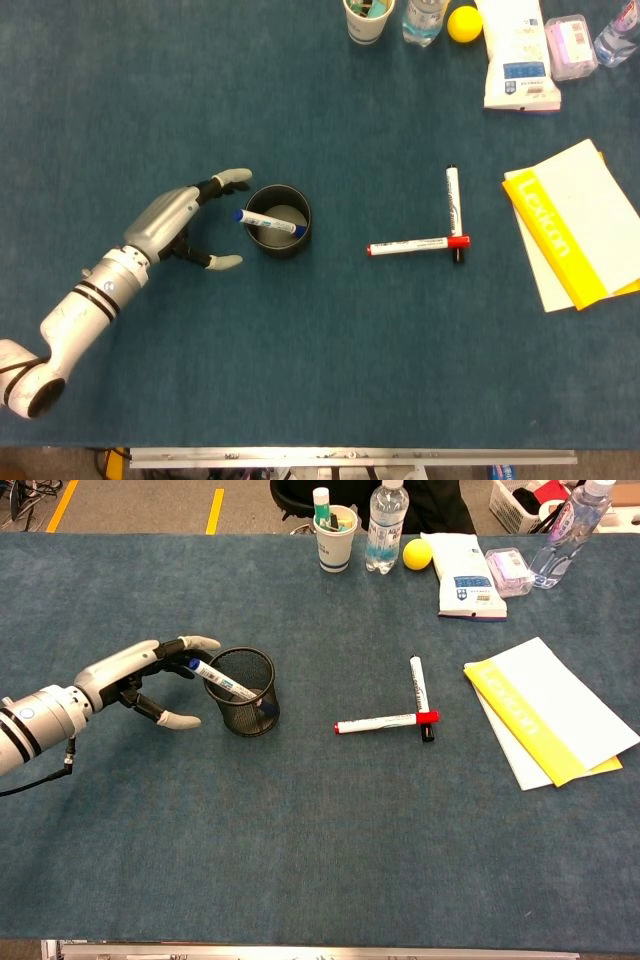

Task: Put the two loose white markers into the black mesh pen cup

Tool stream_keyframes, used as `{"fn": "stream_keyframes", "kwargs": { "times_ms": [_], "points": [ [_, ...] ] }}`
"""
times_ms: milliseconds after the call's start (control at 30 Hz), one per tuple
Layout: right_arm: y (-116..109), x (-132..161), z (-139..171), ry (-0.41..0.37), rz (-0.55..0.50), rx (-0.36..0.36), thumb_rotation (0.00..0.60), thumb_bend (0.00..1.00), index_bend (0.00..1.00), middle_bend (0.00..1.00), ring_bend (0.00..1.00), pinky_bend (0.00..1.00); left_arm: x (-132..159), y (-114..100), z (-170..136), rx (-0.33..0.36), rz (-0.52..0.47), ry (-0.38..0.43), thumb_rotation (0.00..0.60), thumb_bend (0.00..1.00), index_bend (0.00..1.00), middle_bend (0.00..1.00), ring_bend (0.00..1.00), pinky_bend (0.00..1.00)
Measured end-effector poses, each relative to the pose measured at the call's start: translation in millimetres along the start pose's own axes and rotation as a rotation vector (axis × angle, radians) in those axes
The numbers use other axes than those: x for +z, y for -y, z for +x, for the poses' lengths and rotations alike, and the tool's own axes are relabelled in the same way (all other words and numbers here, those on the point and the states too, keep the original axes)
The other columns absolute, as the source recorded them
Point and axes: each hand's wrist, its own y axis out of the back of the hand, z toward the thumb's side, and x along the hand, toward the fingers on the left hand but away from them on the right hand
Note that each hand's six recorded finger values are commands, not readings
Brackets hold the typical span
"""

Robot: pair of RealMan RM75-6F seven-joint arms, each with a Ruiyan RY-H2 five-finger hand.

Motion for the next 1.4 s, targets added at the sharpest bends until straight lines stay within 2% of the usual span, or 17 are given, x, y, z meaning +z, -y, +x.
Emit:
{"fn": "stream_keyframes", "kwargs": {
  "times_ms": [167,433,933,1133,1200,1300,1400],
  "points": [
    [-1.9,-1.3,1.6,0.003,0.001,-0.006,0.600,0.23,0.28,0.26,0.11,0.10,5.0,5.1,4.6,-0.007,-0.018,0.014,0.572,0.14,0.11,0.19,0.18,0.19],
    [-5.8,-5.5,6.4,0.015,-0.001,-0.018,0.600,0.23,0.28,0.26,0.11,0.10,16.1,15.0,17.3,-0.027,-0.048,0.035,0.501,0.14,0.11,0.20,0.18,0.19],
    [-11.3,-12.2,12.0,0.026,-0.004,-0.035,0.600,0.23,0.28,0.26,0.11,0.10,22.1,25.4,26.8,-0.030,-0.073,0.038,0.494,0.14,0.11,0.21,0.18,0.19],
    [-13.6,-15.3,15.0,0.031,-0.003,-0.040,0.600,0.23,0.28,0.26,0.11,0.10,24.2,30.3,32.1,-0.026,-0.083,0.041,0.496,0.14,0.15,0.24,0.19,0.19],
    [-14.4,-16.4,15.9,0.034,-0.003,-0.042,0.600,0.23,0.28,0.26,0.11,0.10,24.2,31.0,33.6,-0.020,-0.088,0.040,0.508,0.14,0.17,0.26,0.20,0.19],
    [-14.8,-17.2,16.7,0.035,-0.005,-0.044,0.600,0.23,0.28,0.26,0.11,0.10,23.7,33.2,36.1,-0.014,-0.093,0.038,0.566,0.14,0.21,0.29,0.23,0.19],
    [-14.9,-17.4,17.2,0.035,-0.005,-0.044,0.600,0.23,0.28,0.26,0.11,0.10,23.7,34.1,38.1,-0.003,-0.100,0.041,0.598,0.14,0.27,0.35,0.27,0.19]
  ]
}}
